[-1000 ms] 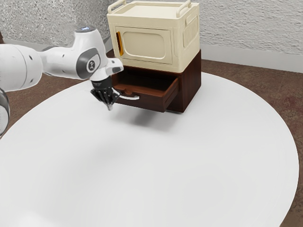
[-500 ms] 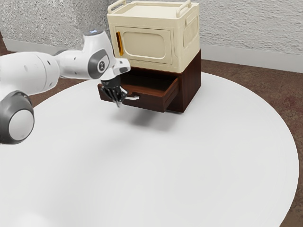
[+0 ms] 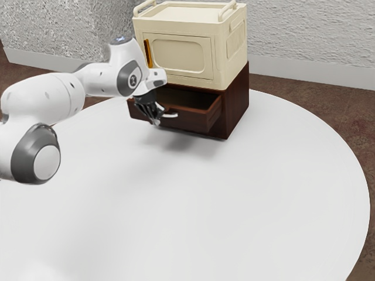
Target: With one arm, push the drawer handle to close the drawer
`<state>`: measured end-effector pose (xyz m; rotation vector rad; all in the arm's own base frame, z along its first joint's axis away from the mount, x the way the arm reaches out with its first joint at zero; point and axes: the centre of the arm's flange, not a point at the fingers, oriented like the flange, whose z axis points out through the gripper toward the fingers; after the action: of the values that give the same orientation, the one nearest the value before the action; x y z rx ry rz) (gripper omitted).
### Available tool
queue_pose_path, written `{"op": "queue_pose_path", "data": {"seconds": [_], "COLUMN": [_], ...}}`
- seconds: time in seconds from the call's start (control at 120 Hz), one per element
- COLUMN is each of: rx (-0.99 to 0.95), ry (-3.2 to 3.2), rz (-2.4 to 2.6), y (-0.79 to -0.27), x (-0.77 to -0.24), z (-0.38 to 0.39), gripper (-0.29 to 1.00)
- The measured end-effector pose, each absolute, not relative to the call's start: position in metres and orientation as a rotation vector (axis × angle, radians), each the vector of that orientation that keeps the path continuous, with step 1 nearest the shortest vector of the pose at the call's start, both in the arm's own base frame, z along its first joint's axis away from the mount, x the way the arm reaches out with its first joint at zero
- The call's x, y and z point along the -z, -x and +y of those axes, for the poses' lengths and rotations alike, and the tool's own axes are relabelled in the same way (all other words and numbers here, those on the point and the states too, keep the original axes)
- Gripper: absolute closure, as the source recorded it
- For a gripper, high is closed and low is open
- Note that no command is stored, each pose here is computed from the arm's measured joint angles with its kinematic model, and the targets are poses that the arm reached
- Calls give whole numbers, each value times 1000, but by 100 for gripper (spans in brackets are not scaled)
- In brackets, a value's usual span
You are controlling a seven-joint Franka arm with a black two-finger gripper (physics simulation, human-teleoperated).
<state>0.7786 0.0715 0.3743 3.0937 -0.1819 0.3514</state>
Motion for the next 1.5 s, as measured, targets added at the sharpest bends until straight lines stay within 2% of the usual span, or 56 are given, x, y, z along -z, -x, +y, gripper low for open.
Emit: {"op": "queue_pose_path", "data": {"seconds": [0.633, 1.375, 1.458, 1.5], "rx": [-575, -1015, -1067, -1071], "ry": [-3065, -2987, -2984, -2985], "rz": [-306, -347, -340, -339], "y": [-820, -845, -847, -846], "x": [-372, -367, -362, -361], "z": [67, 69, 71, 71], "gripper": [79, 79, 84, 80]}}
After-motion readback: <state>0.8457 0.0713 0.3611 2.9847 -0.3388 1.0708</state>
